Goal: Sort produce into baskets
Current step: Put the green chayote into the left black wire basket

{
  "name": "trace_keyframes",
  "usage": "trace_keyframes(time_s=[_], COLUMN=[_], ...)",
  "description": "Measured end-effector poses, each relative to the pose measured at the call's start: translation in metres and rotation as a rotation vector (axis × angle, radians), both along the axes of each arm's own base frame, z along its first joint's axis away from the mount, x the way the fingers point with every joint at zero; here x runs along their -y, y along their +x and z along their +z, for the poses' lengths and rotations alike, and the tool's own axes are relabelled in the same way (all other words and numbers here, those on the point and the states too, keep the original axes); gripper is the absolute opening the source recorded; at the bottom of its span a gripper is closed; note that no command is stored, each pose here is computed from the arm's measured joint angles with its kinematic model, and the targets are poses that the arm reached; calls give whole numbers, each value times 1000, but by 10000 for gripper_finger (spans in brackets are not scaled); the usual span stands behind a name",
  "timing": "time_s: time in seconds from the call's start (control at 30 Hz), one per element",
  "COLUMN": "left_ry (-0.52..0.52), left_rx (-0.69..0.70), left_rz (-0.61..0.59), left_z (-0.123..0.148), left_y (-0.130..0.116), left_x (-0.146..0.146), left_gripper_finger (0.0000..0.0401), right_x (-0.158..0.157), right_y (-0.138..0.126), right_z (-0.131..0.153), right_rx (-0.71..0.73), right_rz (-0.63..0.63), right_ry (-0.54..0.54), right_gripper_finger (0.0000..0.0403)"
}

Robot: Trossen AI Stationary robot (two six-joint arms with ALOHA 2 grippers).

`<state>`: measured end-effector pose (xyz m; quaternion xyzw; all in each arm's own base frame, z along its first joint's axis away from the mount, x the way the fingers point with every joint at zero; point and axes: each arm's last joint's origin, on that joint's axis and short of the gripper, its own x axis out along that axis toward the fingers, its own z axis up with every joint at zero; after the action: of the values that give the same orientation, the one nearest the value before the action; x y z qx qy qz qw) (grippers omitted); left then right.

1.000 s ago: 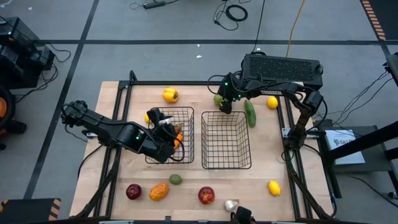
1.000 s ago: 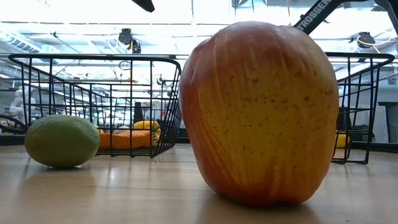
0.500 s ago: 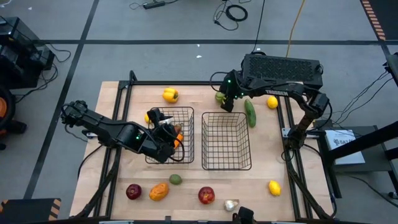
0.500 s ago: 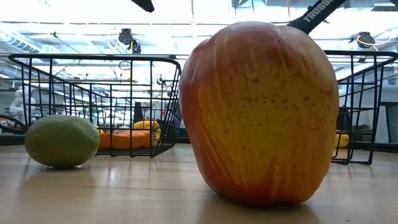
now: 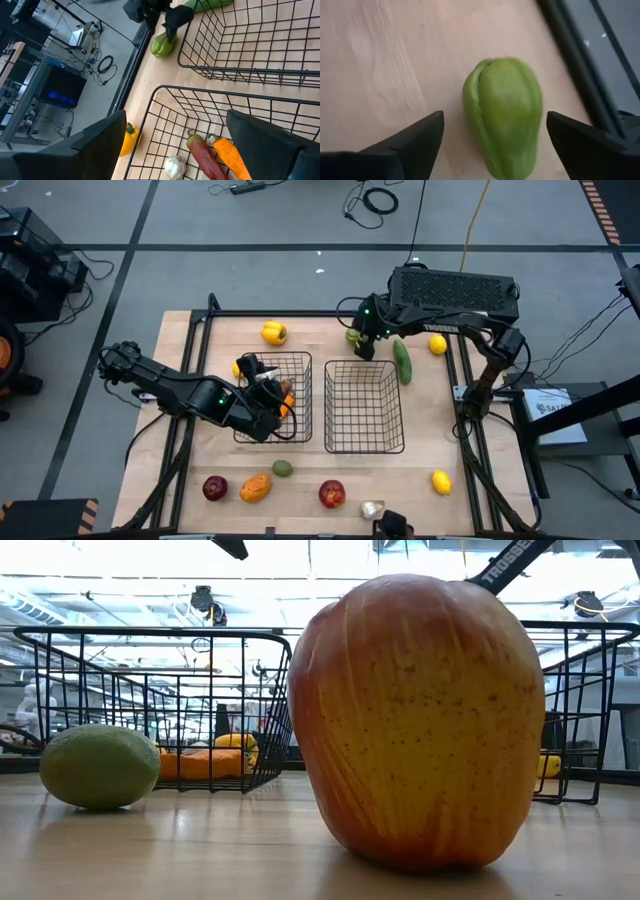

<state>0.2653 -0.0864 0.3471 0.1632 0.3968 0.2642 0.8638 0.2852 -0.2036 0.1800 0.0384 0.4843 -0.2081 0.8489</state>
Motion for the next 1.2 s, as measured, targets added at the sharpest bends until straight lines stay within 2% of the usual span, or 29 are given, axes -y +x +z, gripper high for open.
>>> trace_keyframes(time_s=[0.13,0.43,0.93,1.2], left_ry=[0,0,1,1], left_rx=[0,0,-1,-2], left_rz=[0,0,-1,1], left_z=[0,0,0,0], left_y=[0,0,0,0], left_x=[0,0,0,-1], left_gripper_finger=[350,350,350,350], right_x=[2,4,5,1], right_y=[2,4,5,2], right_z=[-12,-22,-21,-11], right_rx=[-29,-59,-53,-45], right_rz=[2,7,6,5], right_ry=[12,0,-18,-10], right_gripper_finger=[346,320,200,212])
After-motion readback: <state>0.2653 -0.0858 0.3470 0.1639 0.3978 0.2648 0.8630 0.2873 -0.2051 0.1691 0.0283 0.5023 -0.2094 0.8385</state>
